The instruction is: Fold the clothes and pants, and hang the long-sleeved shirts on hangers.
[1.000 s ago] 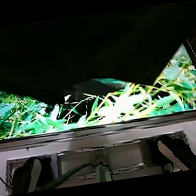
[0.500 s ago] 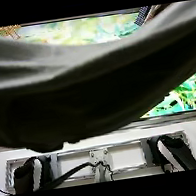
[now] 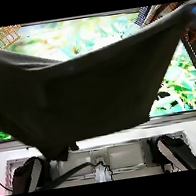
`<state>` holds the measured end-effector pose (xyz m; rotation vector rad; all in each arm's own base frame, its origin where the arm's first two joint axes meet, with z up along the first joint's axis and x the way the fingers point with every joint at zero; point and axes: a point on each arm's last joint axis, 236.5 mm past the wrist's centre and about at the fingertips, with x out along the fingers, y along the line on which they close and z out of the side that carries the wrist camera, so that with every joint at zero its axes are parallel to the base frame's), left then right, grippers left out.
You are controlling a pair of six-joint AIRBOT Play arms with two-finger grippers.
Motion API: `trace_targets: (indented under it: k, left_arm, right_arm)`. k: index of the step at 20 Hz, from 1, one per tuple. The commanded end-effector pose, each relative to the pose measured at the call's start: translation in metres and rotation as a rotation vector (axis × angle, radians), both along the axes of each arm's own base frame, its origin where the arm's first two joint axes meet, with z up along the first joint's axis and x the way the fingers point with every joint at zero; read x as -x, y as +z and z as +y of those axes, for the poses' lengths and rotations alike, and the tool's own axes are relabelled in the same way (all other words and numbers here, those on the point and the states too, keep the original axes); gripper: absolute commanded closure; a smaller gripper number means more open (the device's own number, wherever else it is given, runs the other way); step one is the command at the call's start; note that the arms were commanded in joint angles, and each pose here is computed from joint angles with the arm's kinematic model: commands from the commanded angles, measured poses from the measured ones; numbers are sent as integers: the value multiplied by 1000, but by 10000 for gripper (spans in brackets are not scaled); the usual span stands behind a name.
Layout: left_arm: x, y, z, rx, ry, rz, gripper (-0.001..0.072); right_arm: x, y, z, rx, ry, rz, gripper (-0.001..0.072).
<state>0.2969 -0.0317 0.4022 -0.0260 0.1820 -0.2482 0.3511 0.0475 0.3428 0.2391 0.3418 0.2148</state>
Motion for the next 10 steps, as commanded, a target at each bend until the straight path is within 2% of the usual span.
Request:
trace_targets:
  k: [1,5,10]
  left_arm:
    - [-72,-106,2,109,-99,312,704]
    - [-154,-234,-12,172,-175,583,704]
    - [-242,-347,-12,221,-49,621,704]
  right_arm:
    - [-65,-93,-6,-30,-9,186,685]
    - [-139,-179,-3,-112,-2,299,686]
    - [-201,-274,-20,-109,-62,380,685]
